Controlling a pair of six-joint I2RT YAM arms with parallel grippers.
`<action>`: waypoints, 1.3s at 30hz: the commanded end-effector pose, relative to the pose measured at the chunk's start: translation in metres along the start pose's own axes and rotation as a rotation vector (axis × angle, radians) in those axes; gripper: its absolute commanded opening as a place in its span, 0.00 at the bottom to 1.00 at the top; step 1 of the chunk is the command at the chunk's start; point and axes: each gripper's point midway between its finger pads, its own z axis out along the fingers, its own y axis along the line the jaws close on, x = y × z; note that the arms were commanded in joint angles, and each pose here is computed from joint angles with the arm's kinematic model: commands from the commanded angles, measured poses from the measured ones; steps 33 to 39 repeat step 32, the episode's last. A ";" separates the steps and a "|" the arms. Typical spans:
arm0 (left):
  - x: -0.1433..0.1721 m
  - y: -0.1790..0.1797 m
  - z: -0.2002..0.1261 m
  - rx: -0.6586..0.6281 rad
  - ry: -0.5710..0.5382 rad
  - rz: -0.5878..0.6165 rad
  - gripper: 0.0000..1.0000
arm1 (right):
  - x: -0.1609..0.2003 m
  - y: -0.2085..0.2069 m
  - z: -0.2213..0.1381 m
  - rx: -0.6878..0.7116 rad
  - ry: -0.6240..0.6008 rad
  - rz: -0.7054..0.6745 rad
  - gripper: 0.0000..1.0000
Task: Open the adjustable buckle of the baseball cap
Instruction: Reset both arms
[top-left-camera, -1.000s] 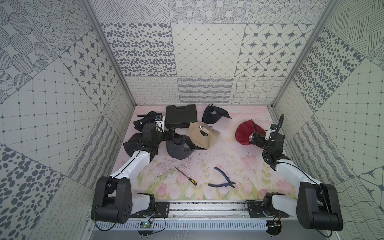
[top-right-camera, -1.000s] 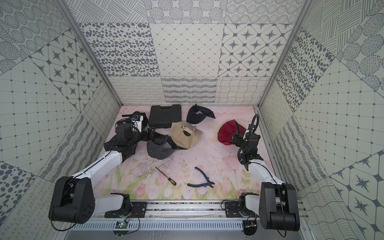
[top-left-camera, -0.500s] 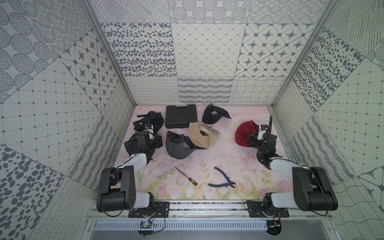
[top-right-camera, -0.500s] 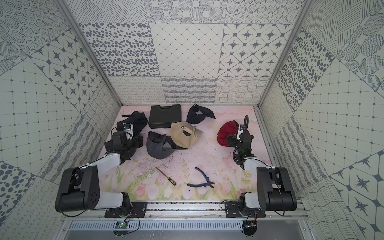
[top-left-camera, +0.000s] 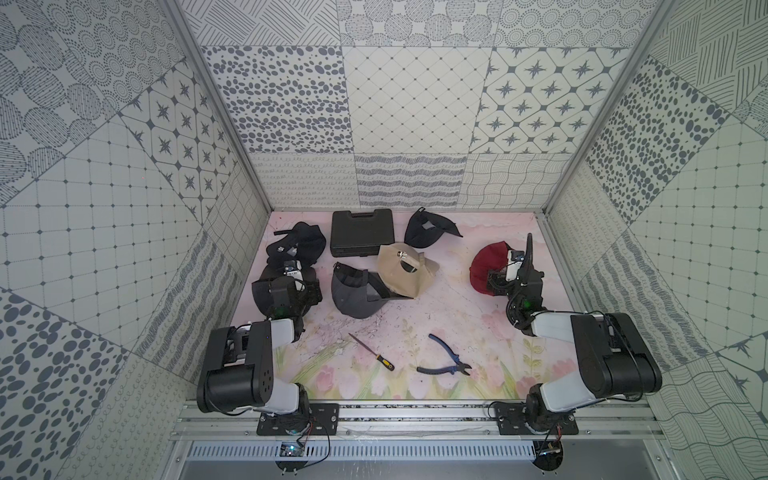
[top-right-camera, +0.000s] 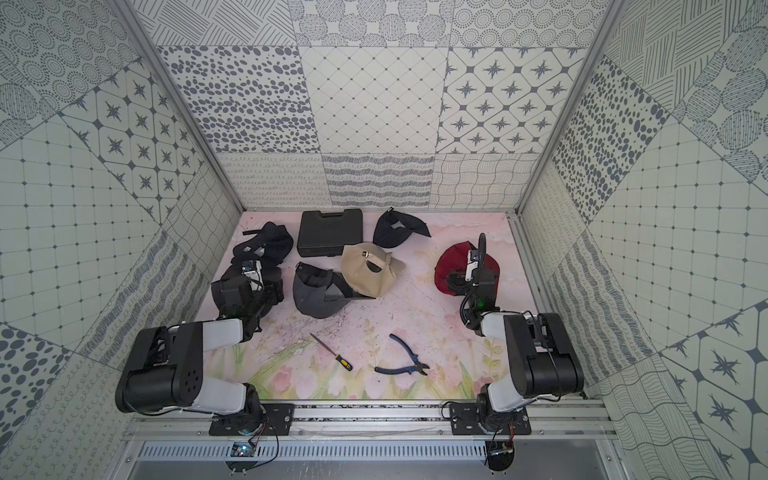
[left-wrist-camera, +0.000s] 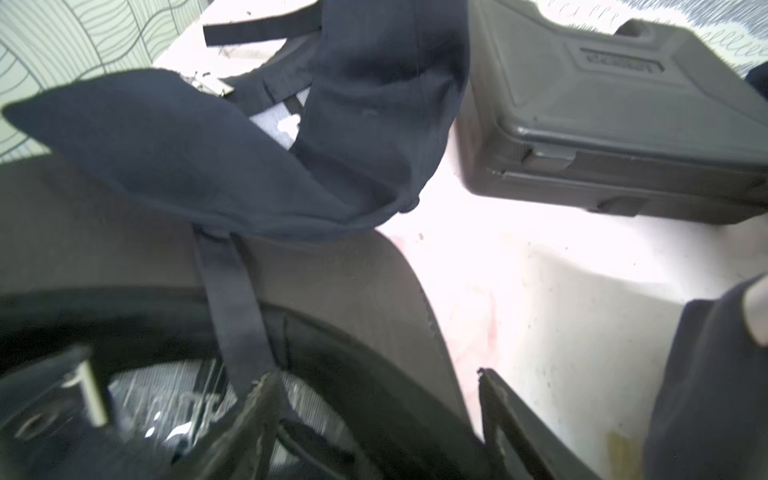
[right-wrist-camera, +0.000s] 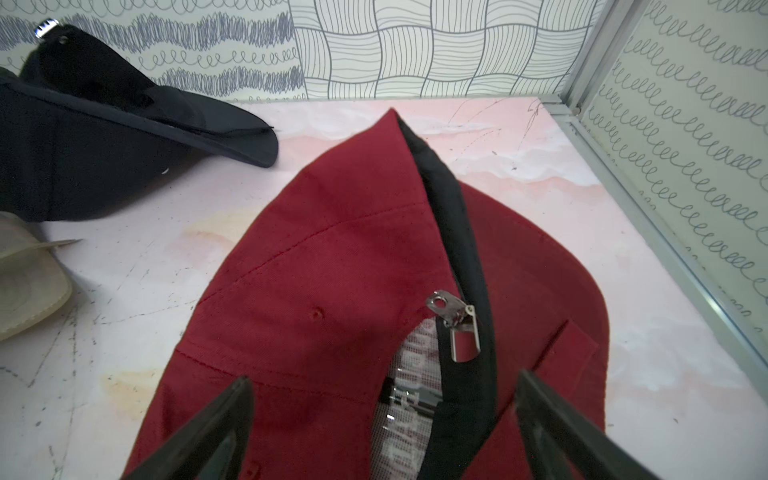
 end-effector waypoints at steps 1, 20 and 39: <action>-0.021 -0.018 0.012 0.030 -0.086 0.085 0.79 | -0.010 0.003 -0.004 -0.005 -0.126 -0.006 0.98; -0.016 -0.025 0.017 -0.008 -0.066 0.140 0.99 | -0.008 -0.001 -0.001 -0.020 -0.077 0.013 0.98; -0.016 -0.025 0.017 -0.006 -0.066 0.142 0.99 | -0.009 -0.001 -0.001 -0.020 -0.079 0.013 0.98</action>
